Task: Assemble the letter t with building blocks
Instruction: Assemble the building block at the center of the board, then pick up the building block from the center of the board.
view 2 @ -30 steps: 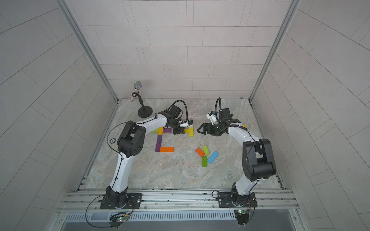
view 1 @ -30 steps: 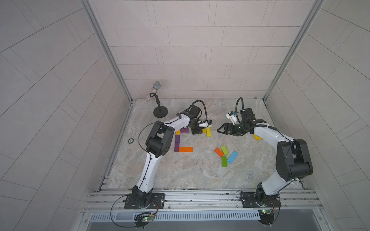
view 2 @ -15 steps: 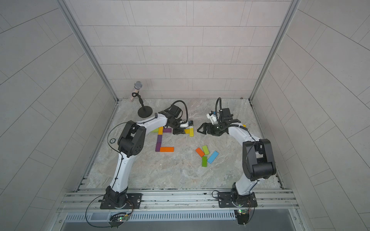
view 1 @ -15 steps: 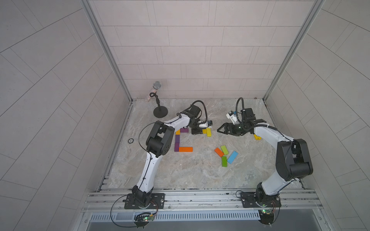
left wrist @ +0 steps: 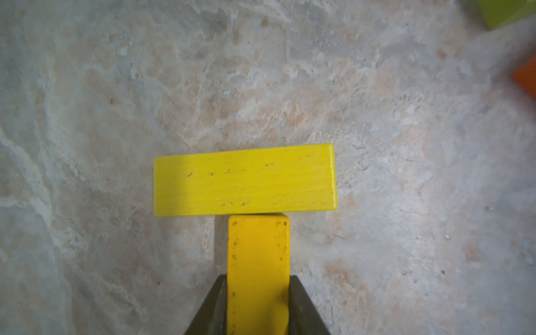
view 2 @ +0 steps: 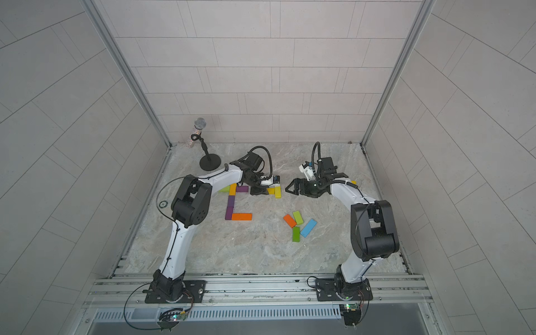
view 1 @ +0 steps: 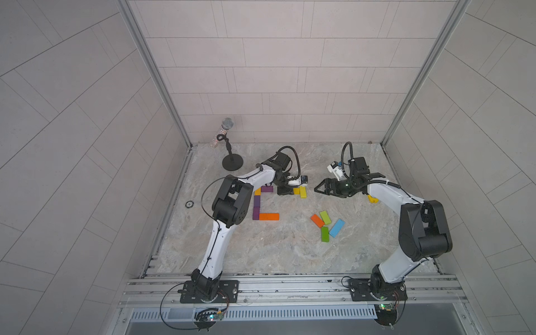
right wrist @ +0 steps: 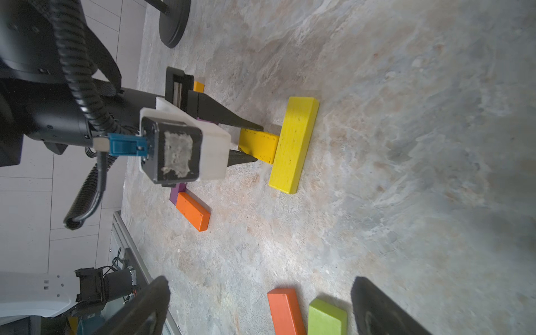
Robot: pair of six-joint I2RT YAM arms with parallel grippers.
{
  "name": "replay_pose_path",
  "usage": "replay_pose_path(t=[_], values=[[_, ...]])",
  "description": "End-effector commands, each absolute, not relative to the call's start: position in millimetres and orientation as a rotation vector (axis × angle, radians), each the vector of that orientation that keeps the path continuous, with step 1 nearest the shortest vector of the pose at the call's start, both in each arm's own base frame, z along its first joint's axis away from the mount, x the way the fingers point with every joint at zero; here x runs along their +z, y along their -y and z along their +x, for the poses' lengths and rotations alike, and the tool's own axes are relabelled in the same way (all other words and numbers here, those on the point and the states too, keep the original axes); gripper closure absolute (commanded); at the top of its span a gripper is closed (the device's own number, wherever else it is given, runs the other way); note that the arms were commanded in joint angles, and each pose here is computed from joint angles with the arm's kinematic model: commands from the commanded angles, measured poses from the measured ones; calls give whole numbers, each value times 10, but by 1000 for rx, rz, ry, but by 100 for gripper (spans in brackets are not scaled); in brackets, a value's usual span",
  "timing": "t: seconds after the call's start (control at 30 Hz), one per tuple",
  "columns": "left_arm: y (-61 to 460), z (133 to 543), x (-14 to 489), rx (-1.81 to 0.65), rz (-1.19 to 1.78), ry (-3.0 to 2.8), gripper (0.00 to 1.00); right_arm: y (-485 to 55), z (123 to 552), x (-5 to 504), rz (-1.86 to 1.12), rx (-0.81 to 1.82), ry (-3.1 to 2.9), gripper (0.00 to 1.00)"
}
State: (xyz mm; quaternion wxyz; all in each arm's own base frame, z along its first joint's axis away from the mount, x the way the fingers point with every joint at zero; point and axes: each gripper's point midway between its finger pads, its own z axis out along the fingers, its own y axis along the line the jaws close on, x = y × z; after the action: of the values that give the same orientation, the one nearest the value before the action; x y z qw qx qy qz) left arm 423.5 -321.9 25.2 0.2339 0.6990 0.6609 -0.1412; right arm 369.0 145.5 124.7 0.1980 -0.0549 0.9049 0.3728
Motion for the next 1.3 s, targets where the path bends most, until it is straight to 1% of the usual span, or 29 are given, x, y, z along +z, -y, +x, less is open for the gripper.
replay_pose_path(t=[0.0, 0.5, 0.6, 0.67, 0.87, 1.0, 1.17, 1.23, 1.27], values=[[3224, 4251, 185, -409, 1929, -1811, 67, -1446, 3698, 1215, -161, 1053, -2527, 0], [3226, 4347, 194, -401, 1883, -1831, 66, -1455, 3700, 1194, -157, 1066, -2531, 0], [3228, 4341, 194, -405, 1883, -1830, 64, -1458, 3700, 1198, -157, 1068, -2530, 0], [3229, 4332, 195, -409, 1887, -1825, 60, -1459, 3693, 1189, -158, 1069, -2532, 1], [3227, 4328, 198, -408, 1888, -1823, 39, -1461, 3688, 1193, -162, 1070, -2529, 0], [3225, 4314, 198, -412, 1893, -1819, 32, -1456, 3678, 1184, -161, 1069, -2530, 0], [3207, 4273, 245, -428, 1894, -1813, 26, -1447, 3680, 1173, -164, 1063, -2531, 0], [3168, 4281, 315, -396, 1880, -1829, 21, -1433, 3684, 1173, -166, 1055, -2531, 0], [3140, 4288, 362, -377, 1872, -1836, 16, -1428, 3681, 1187, -173, 1049, -2529, 1]])
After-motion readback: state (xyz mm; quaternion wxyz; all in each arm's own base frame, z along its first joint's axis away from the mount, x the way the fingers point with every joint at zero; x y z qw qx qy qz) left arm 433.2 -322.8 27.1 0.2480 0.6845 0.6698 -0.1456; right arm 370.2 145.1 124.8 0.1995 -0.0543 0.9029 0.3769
